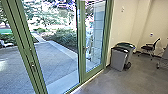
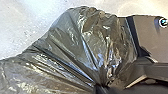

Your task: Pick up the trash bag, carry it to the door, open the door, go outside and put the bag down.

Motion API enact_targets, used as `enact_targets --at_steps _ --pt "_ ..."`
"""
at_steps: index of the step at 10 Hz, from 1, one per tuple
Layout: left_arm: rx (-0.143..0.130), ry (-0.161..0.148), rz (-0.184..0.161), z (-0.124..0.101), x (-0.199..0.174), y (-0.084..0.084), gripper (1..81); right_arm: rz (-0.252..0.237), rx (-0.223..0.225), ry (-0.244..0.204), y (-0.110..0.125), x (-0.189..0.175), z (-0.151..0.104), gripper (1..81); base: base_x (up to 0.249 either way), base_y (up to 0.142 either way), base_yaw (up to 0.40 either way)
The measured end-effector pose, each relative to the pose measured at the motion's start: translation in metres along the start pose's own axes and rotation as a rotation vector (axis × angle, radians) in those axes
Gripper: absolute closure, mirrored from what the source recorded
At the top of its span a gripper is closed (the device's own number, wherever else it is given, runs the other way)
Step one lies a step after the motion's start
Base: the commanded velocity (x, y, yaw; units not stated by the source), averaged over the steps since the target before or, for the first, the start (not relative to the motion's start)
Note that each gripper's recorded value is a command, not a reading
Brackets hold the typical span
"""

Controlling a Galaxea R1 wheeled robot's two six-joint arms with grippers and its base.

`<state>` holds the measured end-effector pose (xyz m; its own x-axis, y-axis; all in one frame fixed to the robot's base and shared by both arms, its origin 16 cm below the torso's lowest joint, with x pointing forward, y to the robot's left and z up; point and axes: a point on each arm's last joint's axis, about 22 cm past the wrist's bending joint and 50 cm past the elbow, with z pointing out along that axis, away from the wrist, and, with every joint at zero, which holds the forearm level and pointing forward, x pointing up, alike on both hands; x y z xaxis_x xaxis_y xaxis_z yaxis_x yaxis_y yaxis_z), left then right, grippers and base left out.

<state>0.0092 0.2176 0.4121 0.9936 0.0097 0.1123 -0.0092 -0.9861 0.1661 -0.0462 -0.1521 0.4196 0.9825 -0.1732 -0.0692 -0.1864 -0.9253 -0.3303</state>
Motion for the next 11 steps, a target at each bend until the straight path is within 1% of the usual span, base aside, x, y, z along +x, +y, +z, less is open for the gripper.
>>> enact_targets --at_steps 1,5,11 --pt "0.005 0.004 0.000 0.0001 0.0013 -0.0009 81.1 0.000 0.001 0.001 -0.0010 0.0003 0.0002 1.0 0.158 -0.074 0.000" --pt "0.006 0.006 0.000 0.0003 0.0017 0.0002 81.1 -0.001 0.004 0.002 -0.0037 0.0019 0.0009 1.0 0.163 -0.078 0.000" --pt "0.006 0.009 0.001 0.0003 0.0035 -0.0001 81.1 -0.002 0.006 0.005 -0.0054 0.0037 0.0013 1.0 0.170 -0.099 0.000"
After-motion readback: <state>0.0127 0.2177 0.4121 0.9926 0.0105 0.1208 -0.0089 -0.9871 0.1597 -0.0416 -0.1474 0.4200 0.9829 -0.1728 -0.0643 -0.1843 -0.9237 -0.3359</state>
